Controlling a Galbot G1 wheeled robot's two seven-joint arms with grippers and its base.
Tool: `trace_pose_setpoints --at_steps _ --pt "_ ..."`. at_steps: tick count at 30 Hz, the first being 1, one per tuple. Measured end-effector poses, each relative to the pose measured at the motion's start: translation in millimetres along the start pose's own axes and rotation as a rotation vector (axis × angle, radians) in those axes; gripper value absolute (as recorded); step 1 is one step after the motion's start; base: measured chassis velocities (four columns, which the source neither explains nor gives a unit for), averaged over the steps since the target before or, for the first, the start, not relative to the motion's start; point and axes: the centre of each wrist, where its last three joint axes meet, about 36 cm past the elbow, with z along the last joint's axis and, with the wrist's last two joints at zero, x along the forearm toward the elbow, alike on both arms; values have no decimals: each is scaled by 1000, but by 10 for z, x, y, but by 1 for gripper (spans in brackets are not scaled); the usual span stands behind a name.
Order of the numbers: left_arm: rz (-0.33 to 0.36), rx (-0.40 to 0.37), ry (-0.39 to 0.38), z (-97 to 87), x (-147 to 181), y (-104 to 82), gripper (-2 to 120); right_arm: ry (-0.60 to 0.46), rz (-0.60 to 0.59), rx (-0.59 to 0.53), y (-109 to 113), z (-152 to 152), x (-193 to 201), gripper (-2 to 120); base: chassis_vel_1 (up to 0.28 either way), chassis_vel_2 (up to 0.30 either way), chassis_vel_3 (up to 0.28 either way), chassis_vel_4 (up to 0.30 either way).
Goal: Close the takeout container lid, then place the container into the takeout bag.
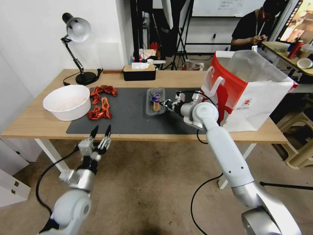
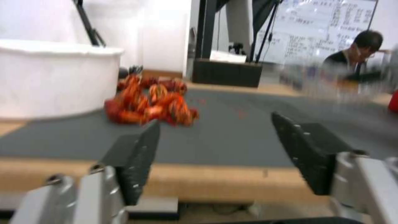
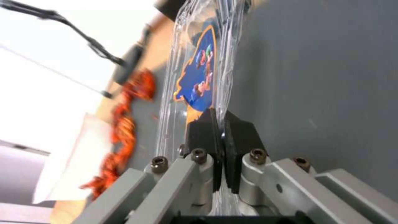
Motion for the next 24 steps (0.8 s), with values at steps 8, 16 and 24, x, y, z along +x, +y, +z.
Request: trace_pose_setpoints --at_steps 8,16,24 --pt "-27 9 16 169 210 -116 100 -417 -114 377 354 -354 796 0 0 0 0 0" --pt "-28 24 19 199 246 -179 100 -778 124 781 324 -748 1616 0 0 0 0 0" --pt "-17 36 18 165 220 -238 100 -853 461 838 117 -855 2166 0 0 0 0 0"
